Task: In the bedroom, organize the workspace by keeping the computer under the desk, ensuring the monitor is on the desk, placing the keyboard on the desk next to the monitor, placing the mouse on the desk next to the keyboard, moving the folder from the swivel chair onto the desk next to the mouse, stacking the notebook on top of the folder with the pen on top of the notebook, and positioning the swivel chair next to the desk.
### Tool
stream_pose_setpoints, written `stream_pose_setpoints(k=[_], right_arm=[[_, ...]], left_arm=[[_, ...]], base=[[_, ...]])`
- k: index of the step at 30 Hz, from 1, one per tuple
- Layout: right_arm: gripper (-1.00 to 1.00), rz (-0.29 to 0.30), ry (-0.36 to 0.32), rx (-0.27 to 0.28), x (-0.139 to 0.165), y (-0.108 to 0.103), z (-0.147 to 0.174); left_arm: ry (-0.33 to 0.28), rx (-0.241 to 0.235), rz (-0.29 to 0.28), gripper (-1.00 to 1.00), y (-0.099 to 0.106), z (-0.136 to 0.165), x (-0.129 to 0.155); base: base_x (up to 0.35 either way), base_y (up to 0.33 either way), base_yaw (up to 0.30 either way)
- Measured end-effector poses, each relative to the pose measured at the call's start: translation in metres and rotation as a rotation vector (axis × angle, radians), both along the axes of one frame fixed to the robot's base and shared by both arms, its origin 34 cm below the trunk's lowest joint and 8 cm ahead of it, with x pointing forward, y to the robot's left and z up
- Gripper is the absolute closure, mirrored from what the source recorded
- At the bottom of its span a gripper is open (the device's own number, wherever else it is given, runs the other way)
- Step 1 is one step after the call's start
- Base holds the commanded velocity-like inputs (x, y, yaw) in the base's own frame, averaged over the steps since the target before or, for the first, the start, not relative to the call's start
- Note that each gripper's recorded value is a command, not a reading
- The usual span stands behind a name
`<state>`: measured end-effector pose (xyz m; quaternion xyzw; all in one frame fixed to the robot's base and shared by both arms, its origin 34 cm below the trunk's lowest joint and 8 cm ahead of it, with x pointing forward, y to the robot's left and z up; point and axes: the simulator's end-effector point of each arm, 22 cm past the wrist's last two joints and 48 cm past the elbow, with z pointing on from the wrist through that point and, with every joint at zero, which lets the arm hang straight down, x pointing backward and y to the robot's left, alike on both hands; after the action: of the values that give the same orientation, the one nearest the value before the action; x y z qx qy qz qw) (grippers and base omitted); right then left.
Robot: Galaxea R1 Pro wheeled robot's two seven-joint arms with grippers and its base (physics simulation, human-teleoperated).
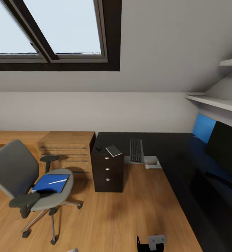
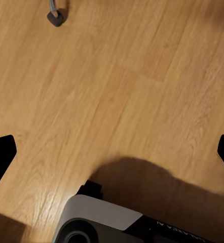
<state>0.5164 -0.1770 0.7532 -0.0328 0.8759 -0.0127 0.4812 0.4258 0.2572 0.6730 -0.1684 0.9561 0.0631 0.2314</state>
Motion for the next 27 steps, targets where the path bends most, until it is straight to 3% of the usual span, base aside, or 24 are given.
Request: stream_pose_setpoints(k=[27], right_arm=[[-1.00, 0.002, -0.001, -0.001, 0.0001, -0.0004, 0.0002]], left_arm=[[0.001, -0.002, -0.001, -1.00, -0.0013, -0.0001, -0.0003]], base=[[0.329, 0.047, 0.000]])
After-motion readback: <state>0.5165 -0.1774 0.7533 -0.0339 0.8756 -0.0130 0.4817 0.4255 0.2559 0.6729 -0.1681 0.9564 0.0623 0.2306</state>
